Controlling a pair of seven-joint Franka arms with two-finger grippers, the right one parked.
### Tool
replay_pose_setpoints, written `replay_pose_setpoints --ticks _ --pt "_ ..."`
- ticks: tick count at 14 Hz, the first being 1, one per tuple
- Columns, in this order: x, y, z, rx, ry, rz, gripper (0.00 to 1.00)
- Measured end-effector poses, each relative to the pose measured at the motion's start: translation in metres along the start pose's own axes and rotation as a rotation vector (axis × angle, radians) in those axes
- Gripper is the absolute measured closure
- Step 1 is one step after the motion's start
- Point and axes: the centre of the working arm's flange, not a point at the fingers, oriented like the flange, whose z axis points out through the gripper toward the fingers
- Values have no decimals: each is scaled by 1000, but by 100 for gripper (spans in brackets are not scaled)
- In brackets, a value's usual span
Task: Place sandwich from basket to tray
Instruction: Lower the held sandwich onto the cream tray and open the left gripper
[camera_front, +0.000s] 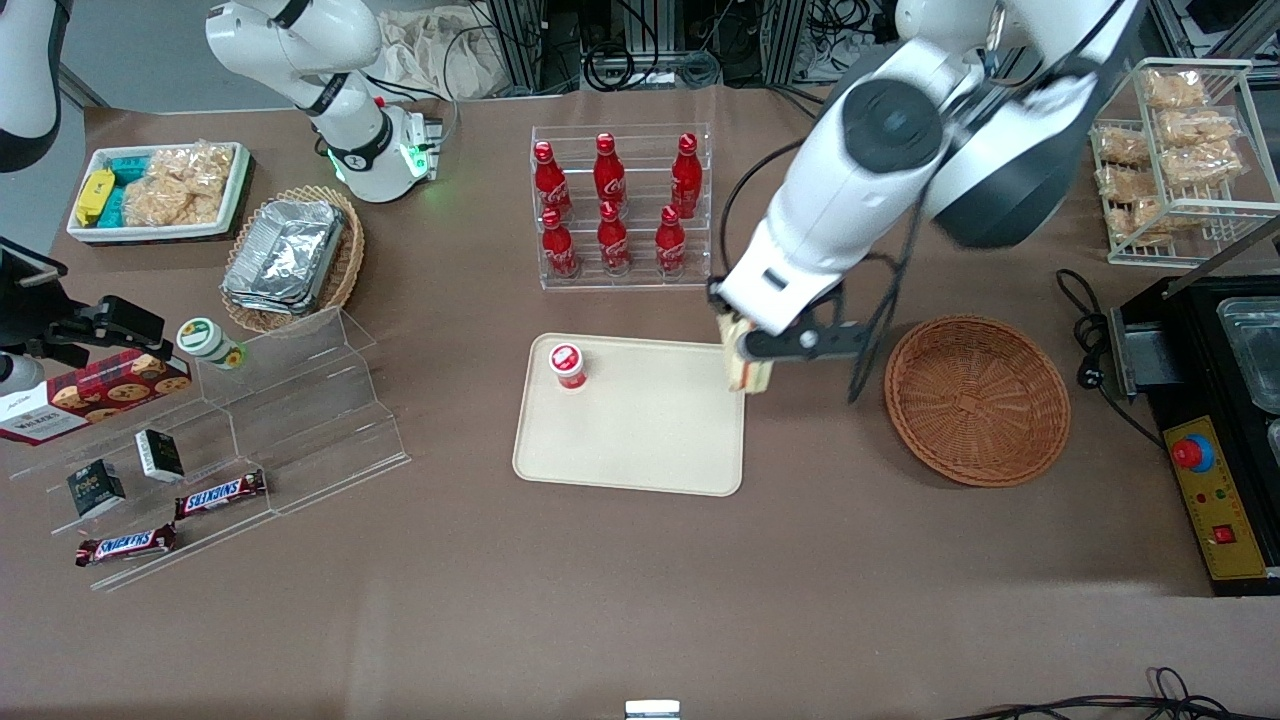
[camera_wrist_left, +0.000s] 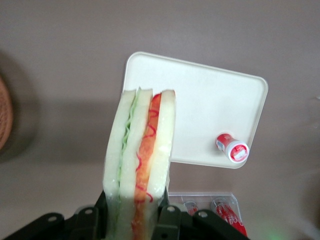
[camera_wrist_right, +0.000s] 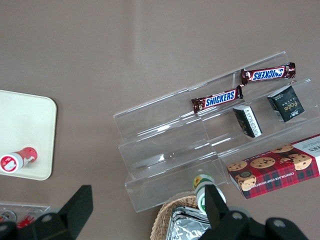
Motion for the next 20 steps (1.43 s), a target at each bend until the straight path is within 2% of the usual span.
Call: replay_pose_setpoints --ticks 2,5,8,11,15,16,20 --pt "2 28 66 48 21 10 59" --pt "21 37 156 42 8 9 59" --pt "53 10 229 54 -14 -17 59" --pt "61 -2 274 62 -31 -17 59" --pt "61 -1 276 59 -28 -13 56" --pt "62 -1 276 59 -28 -13 51" --pt "65 -1 264 63 -21 -19 13"
